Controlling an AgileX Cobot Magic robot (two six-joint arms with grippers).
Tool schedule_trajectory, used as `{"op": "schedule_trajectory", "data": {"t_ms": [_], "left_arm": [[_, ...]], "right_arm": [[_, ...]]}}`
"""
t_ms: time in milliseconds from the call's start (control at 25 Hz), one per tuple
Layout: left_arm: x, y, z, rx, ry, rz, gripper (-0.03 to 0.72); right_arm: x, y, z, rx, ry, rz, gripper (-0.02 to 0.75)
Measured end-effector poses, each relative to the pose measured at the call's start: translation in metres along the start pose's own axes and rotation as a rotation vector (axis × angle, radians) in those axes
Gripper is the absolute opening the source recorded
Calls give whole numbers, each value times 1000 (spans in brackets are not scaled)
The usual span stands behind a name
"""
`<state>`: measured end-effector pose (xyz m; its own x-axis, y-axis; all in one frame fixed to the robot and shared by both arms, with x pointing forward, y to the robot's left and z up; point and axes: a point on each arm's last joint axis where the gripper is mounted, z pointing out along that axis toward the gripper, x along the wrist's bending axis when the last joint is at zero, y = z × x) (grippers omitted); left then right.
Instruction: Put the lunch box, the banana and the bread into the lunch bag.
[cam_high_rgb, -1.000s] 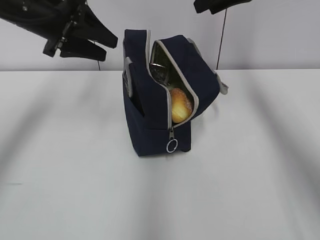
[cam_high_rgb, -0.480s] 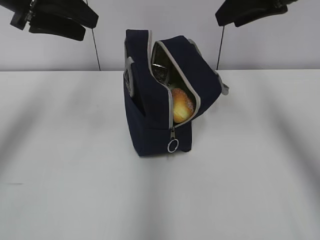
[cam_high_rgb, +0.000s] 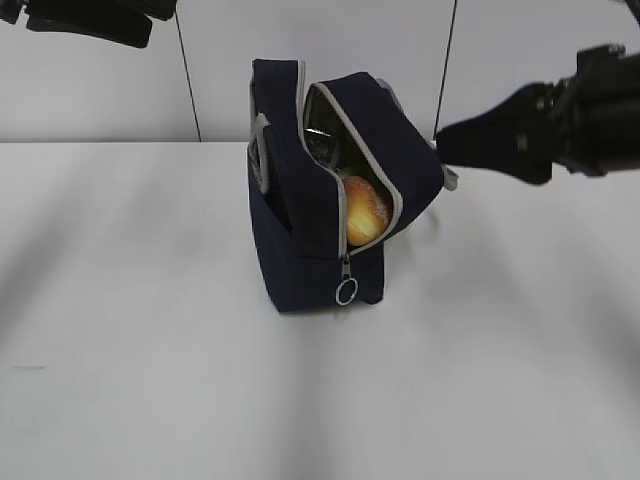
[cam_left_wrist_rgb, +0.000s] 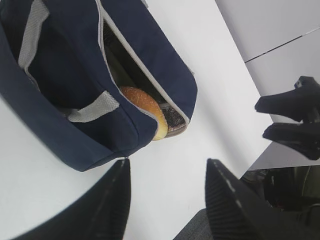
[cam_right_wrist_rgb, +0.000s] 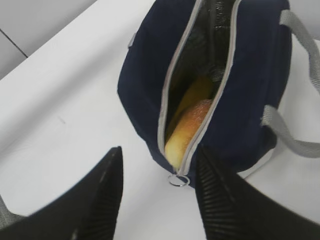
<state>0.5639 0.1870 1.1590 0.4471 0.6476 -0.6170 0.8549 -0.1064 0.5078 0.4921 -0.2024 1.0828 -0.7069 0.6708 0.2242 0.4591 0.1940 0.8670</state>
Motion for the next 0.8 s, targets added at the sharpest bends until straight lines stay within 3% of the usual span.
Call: {"op": "schedule_trajectory", "data": {"t_ms": [200,520,800], "left_arm": [[-7,-3,4,22,15,33,349],[-11,-6,8,44,29,57,342],[-10,-6,8,50,40,62,340]], "right_arm": [[4,-42,5,-43,18,34,378],[-7,-51,17,-57,-14,140,371],[-8,-62,21,-98,-9,-46,274]]}}
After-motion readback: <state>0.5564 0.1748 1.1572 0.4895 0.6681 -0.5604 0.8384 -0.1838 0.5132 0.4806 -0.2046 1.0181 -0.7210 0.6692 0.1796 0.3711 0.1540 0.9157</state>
